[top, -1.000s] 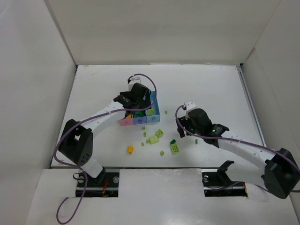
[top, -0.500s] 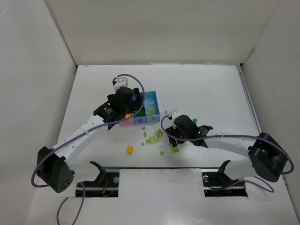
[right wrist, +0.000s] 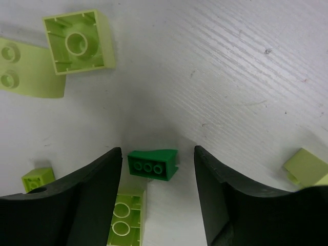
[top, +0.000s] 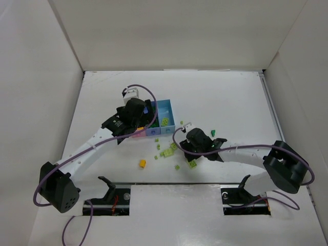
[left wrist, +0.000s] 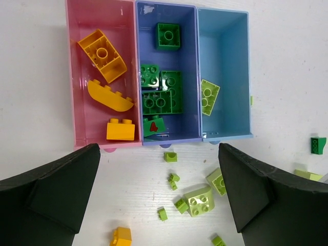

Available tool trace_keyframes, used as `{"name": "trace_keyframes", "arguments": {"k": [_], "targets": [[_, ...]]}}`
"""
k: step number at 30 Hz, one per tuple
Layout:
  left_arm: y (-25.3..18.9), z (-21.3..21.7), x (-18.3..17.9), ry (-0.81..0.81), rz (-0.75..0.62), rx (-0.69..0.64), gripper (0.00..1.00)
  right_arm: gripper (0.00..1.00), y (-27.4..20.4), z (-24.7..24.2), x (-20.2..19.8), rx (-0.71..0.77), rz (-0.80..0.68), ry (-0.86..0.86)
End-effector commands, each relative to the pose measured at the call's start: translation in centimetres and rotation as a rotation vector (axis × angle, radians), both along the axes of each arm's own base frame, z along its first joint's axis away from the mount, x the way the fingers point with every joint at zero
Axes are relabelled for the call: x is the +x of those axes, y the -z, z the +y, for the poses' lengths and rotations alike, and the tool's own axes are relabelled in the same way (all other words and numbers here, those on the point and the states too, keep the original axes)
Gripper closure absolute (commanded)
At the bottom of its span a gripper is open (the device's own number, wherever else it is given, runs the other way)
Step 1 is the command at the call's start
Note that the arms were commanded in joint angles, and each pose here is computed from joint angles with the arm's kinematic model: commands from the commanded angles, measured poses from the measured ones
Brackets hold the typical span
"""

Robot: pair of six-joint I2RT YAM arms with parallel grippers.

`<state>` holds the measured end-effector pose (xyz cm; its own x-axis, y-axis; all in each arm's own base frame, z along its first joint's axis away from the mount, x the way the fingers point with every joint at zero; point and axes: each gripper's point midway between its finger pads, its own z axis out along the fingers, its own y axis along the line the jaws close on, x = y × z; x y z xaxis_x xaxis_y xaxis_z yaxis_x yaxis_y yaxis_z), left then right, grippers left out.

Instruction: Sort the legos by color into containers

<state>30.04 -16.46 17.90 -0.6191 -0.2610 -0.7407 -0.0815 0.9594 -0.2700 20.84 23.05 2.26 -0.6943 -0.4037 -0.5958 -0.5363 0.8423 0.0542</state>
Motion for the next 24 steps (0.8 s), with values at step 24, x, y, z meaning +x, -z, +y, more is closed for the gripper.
{"name": "trace_keyframes", "arguments": {"k": [24], "targets": [[-1.3, 0.8, -0.8, -0.024, -0.031, -0.027, 0.00, 0.66, -5.0, 2.4, 2.8, 0.047, -0.139, 0.023]]}}
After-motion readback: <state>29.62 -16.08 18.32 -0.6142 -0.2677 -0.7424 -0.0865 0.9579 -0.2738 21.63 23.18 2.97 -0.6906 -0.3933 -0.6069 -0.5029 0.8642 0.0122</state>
